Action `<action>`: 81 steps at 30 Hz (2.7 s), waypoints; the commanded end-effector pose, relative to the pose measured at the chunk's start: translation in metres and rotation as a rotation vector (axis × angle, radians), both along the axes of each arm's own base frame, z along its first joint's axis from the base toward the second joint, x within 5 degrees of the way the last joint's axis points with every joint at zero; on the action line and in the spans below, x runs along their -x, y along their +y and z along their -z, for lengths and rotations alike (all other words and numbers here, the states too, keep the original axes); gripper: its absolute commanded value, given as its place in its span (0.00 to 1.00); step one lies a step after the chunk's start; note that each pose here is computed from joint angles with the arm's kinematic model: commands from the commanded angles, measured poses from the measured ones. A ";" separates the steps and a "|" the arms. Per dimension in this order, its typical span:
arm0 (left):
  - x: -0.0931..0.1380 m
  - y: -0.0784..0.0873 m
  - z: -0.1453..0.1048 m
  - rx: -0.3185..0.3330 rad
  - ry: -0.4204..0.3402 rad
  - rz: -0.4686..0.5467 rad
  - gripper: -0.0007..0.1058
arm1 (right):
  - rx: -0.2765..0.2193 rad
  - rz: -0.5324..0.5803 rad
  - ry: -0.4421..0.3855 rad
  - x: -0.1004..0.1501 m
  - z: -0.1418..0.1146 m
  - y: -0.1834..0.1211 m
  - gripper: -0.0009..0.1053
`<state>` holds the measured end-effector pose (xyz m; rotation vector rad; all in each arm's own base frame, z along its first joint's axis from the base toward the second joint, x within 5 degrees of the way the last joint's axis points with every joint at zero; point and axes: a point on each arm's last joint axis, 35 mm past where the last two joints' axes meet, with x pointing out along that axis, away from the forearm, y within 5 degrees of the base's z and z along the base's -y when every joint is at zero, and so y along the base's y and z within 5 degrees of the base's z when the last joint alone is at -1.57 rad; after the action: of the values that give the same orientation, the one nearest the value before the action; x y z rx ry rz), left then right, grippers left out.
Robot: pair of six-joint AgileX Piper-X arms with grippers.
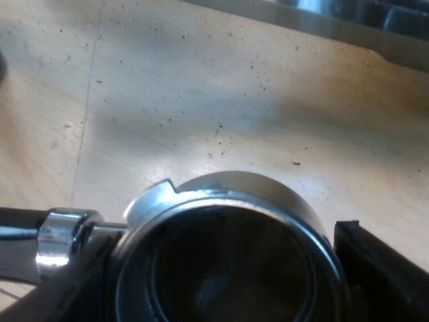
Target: Put the handle in the coffee machine
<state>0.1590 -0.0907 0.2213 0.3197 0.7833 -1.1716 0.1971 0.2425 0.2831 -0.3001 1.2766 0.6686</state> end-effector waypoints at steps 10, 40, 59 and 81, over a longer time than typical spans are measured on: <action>0.000 -0.001 0.000 0.009 0.008 0.008 0.01 | -0.049 -0.014 -0.031 -0.001 -0.011 0.001 0.01; 0.005 0.021 -0.008 0.009 0.001 -0.080 0.01 | -0.143 -0.025 -0.127 -0.001 -0.030 0.000 0.99; -0.007 0.072 -0.036 0.043 -0.034 -0.284 0.01 | -0.028 -0.004 -0.641 0.048 -0.047 0.042 0.99; -0.043 0.094 -0.008 0.088 0.008 -0.279 0.01 | -0.128 0.265 -1.062 0.104 0.008 0.065 0.99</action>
<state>0.1987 0.0035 0.2234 0.1392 0.8273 -0.8954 0.0925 0.3062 0.2724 -0.3364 0.2734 0.2952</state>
